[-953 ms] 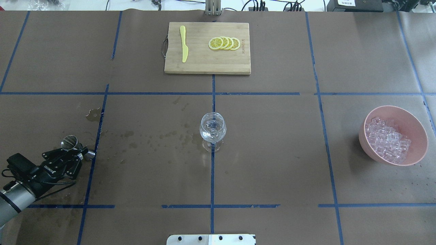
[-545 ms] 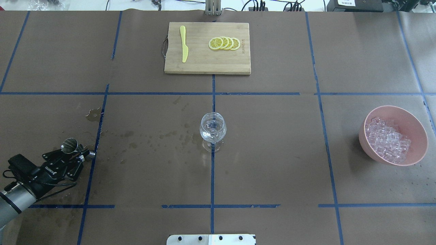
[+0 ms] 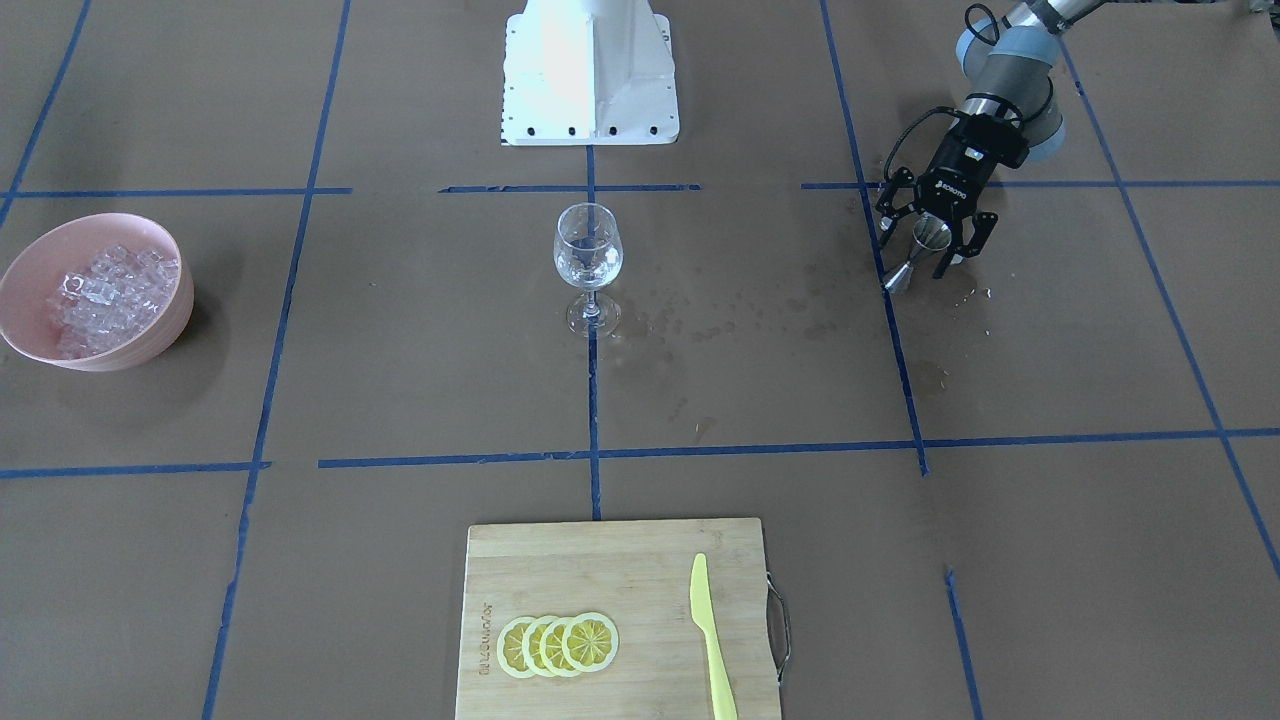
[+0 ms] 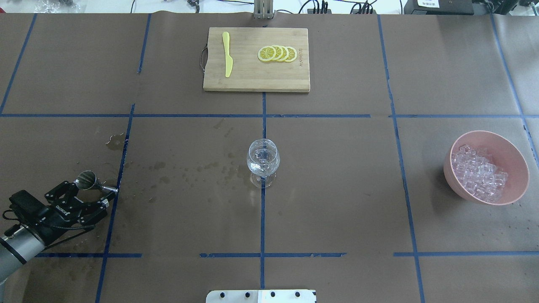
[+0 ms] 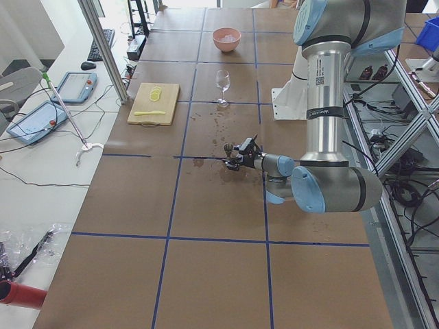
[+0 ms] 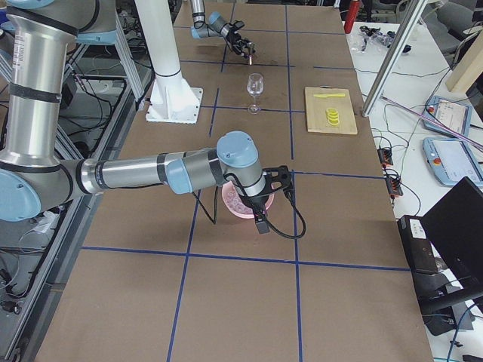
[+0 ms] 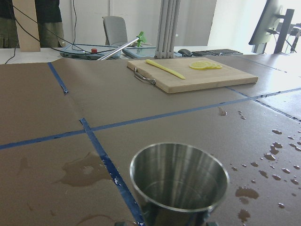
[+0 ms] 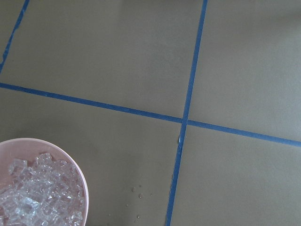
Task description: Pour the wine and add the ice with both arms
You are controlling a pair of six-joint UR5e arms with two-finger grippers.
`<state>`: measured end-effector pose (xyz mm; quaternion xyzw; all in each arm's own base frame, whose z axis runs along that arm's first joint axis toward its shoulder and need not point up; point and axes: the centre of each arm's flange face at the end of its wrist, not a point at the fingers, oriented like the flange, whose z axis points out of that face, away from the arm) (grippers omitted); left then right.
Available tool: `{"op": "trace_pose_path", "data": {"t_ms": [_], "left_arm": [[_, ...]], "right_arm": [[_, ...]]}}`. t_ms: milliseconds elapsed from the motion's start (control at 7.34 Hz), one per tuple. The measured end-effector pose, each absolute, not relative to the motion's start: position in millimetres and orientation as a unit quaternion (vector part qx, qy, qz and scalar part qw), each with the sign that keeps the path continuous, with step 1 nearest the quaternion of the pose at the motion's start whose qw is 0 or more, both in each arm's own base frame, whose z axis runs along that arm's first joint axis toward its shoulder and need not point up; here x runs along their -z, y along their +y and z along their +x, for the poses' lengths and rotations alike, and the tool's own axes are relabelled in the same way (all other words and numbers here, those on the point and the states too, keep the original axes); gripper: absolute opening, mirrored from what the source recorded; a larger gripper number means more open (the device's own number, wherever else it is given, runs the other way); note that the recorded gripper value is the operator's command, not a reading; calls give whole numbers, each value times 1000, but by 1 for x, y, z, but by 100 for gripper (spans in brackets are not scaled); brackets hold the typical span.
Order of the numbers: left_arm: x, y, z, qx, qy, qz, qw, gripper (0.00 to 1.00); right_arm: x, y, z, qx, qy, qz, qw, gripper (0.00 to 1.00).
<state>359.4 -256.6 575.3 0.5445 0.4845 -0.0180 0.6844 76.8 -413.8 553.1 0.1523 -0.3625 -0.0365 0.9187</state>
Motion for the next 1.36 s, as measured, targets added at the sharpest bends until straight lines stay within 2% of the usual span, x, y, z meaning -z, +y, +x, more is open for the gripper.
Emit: {"op": "trace_pose_path", "data": {"t_ms": [1362], "left_arm": [[-515, -265, 316, 45, 476, 628, 614, 100]], "right_arm": [[-553, -415, 77, 36, -363, 152, 919, 100]]}}
